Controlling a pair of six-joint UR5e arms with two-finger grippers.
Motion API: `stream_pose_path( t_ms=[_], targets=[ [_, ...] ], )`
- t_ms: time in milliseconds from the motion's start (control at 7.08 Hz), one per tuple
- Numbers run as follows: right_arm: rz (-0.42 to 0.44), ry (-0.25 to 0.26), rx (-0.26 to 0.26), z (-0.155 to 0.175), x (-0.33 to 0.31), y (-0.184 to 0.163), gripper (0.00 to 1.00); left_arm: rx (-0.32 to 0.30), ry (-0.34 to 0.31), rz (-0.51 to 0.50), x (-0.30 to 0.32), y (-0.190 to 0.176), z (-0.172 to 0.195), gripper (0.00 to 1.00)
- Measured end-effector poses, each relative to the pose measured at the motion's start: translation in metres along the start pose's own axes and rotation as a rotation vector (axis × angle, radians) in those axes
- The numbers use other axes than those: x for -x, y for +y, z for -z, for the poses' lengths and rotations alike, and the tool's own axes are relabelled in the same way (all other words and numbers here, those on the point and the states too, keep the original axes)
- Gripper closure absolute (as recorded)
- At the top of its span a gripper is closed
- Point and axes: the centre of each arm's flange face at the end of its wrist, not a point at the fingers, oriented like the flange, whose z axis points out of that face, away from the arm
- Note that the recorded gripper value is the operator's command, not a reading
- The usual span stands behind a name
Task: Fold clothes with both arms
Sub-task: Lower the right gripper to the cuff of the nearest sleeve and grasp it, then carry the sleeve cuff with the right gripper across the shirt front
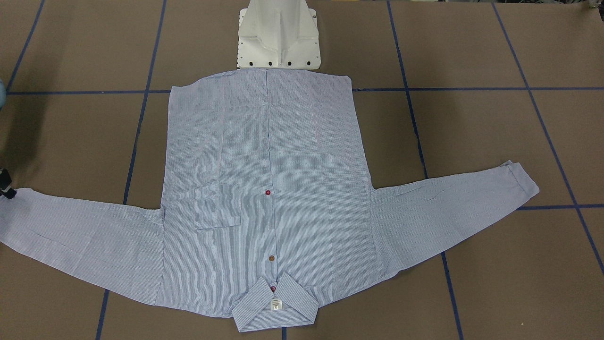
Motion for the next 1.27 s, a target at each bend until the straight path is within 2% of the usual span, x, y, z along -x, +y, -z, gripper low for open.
stream_pose_path(
  t_ms=[283, 565, 989, 1271],
  targets=[
    [-0.037, -0.037, -0.013, 0.012, 0.034, -0.010, 1.00, 0.000, 0.000, 0.000, 0.000, 0.000, 0.000, 0.00],
    [-0.046, -0.043, -0.013, 0.026, 0.101, -0.039, 1.00, 0.001, 0.000, 0.001, 0.000, 0.002, 0.000, 0.00],
    [-0.069, -0.033, 0.022, 0.048, 0.270, -0.084, 1.00, 0.002, 0.000, 0.002, 0.001, 0.002, 0.000, 0.00],
    [-0.076, -0.027, 0.023, 0.045, 0.387, -0.079, 1.00, 0.002, 0.000, 0.003, 0.001, 0.003, 0.000, 0.00]
  ],
)
